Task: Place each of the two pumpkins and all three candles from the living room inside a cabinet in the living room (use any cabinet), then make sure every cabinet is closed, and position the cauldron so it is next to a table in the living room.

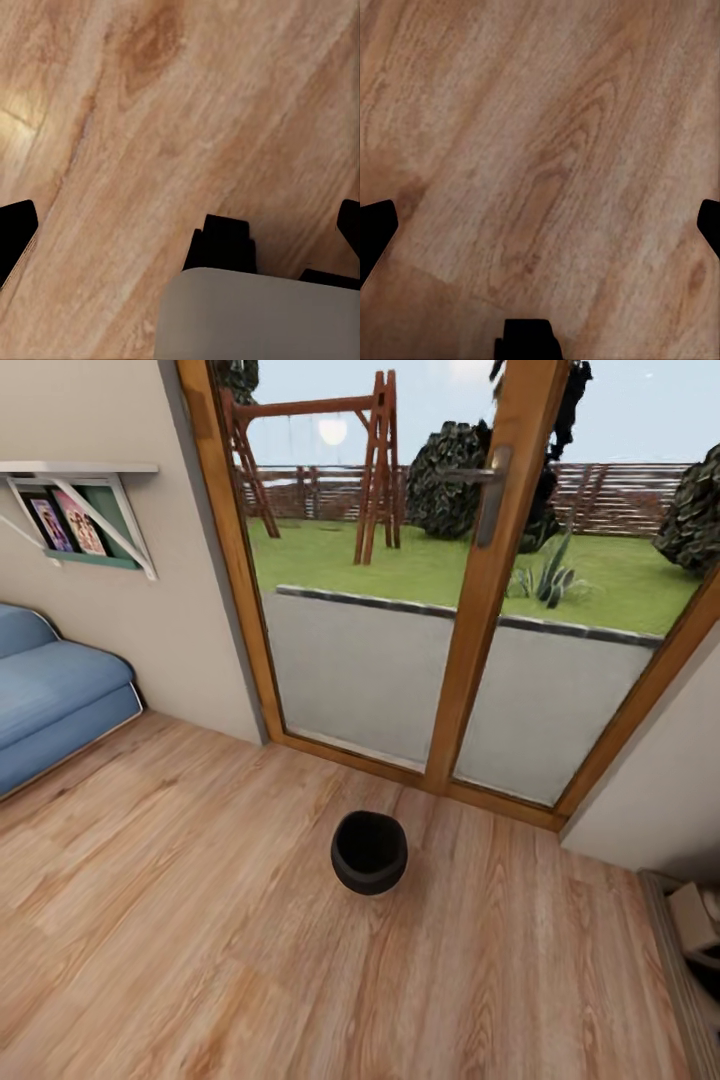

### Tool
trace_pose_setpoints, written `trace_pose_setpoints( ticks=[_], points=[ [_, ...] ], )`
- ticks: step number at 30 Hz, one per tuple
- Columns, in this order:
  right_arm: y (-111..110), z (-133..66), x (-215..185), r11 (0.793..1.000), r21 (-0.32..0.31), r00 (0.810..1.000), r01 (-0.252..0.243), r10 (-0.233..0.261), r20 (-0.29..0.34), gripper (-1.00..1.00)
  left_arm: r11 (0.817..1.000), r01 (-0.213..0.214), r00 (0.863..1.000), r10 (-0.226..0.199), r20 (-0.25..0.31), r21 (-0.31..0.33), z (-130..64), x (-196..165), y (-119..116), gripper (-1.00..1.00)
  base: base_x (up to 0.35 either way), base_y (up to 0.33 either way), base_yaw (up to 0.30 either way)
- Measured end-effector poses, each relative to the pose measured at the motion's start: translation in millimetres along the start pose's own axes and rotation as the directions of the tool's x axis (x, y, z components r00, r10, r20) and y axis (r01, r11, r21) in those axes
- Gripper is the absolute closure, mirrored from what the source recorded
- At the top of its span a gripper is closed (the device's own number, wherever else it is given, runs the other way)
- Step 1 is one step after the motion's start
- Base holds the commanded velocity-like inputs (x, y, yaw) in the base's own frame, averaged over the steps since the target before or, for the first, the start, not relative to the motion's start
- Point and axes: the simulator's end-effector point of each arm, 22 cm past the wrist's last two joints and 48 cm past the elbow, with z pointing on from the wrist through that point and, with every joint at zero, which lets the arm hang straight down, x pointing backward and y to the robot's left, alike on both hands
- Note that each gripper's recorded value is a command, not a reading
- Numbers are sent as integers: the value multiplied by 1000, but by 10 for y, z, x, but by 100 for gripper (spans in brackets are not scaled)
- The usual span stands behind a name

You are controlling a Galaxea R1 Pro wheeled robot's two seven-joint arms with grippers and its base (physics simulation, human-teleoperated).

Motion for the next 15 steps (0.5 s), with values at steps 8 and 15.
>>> trace_pose_setpoints(
  ticks=[8,15],
  points=[
    [23,-3,-6,1000,-2,1000,-1,1,1,-100,1000,0,1000,0,-1,-1,0,4,3,-100,329,0,0],
    [37,-4,-8,1000,-3,1000,-2,2,2,-100,1000,0,1000,0,0,0,0,2,2,-100,329,0,0]
  ],
)
